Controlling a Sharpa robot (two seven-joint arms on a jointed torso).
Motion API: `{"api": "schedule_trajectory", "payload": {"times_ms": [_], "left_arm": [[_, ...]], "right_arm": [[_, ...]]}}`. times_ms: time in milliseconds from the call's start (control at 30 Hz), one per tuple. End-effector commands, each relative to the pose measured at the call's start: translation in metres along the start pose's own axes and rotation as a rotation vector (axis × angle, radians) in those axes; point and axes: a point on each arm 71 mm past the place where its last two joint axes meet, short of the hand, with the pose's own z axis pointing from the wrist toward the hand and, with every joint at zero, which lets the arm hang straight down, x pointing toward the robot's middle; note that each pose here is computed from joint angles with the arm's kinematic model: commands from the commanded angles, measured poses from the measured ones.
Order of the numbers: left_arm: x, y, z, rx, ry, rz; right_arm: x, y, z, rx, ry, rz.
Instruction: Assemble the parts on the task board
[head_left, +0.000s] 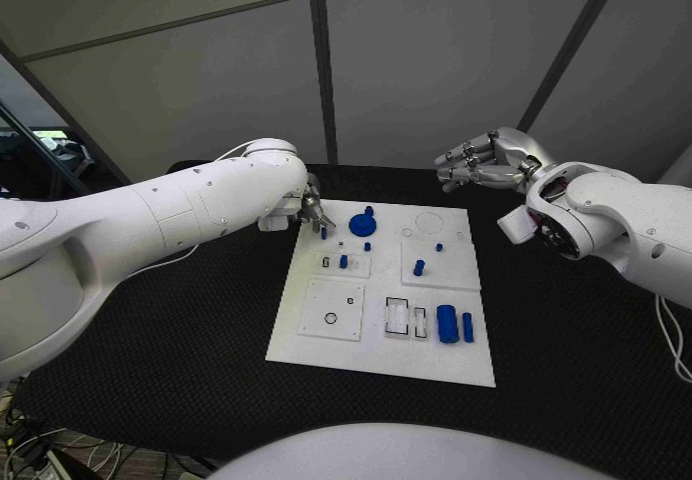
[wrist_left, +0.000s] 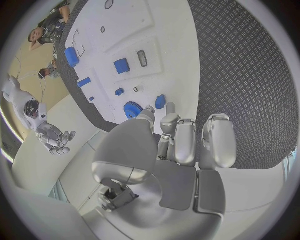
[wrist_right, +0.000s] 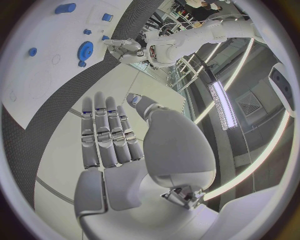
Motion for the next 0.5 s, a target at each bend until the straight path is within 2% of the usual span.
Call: {"api": "schedule_trajectory", "payload": {"times_ms": [33, 500], "left_arm": [[0.0007, -0.0016, -0.0006, 0.018, 0.013, 0.012], [0.0007, -0.0005, -0.0006, 0.021, 0.017, 0.000]], "right_arm": [[0.0000, 0.0017, 0.0005, -0.008, 0.006, 0.001], [0.0005, 0.0019, 0.0009, -0.008, 0.008, 0.001]]}}
